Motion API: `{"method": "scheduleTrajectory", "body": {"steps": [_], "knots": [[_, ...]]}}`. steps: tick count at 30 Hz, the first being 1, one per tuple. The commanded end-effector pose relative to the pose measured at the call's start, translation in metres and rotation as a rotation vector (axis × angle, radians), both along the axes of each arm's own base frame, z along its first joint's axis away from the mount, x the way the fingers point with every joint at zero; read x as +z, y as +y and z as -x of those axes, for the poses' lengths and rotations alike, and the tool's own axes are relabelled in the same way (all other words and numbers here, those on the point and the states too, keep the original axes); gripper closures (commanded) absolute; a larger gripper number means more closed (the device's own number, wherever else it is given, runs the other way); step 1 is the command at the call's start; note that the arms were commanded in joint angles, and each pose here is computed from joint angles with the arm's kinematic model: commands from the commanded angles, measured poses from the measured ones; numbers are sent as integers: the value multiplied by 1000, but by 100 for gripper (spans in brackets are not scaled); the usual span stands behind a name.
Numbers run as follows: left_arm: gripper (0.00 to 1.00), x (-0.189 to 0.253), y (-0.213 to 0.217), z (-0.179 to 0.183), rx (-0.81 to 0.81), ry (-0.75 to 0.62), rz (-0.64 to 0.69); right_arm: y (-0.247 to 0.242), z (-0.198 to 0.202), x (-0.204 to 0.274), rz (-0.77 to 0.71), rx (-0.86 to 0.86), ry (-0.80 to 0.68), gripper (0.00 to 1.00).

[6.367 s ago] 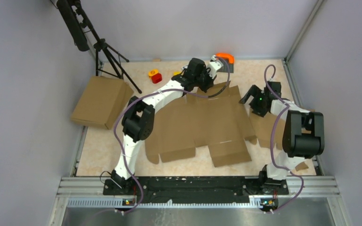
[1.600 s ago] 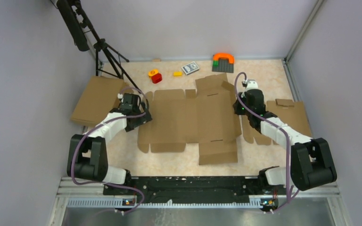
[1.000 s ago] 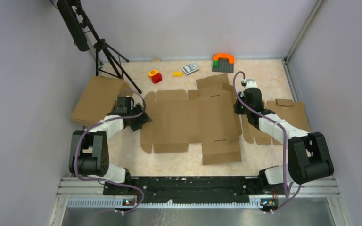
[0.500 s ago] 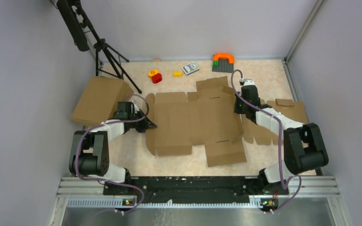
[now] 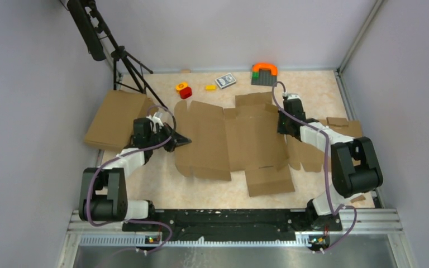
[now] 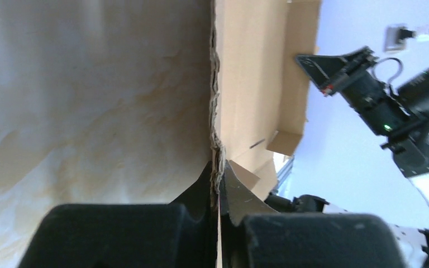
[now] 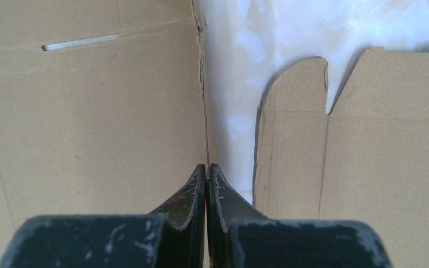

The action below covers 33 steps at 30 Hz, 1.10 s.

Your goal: Fold the paper box

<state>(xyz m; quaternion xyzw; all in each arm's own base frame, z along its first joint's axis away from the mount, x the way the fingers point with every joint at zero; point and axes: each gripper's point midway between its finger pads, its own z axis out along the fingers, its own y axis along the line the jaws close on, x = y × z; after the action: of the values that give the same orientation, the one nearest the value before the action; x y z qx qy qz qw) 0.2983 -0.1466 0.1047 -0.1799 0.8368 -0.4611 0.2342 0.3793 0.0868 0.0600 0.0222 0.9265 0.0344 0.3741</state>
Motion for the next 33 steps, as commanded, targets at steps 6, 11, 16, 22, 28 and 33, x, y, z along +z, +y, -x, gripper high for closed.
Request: {"method": "scheduleTrajectory", "body": {"steps": [6,11,16,22,28,33], "knots": [[99,45,-23,3,-102,-121,224,7,-5,-4,-11,-4,56,100],[99,72,-25,9,-127,-178,258,4,-6,-5,-8,-18,62,100],[98,93,-25,15,-140,-223,304,6,-7,-6,-17,-12,71,100],[97,82,-25,11,-125,-199,320,21,-6,-3,-81,39,66,100],[98,92,-30,11,-145,-222,479,24,-5,-8,-93,50,92,100],[98,77,-35,10,-150,-201,471,22,-5,-9,-77,38,102,100]]}}
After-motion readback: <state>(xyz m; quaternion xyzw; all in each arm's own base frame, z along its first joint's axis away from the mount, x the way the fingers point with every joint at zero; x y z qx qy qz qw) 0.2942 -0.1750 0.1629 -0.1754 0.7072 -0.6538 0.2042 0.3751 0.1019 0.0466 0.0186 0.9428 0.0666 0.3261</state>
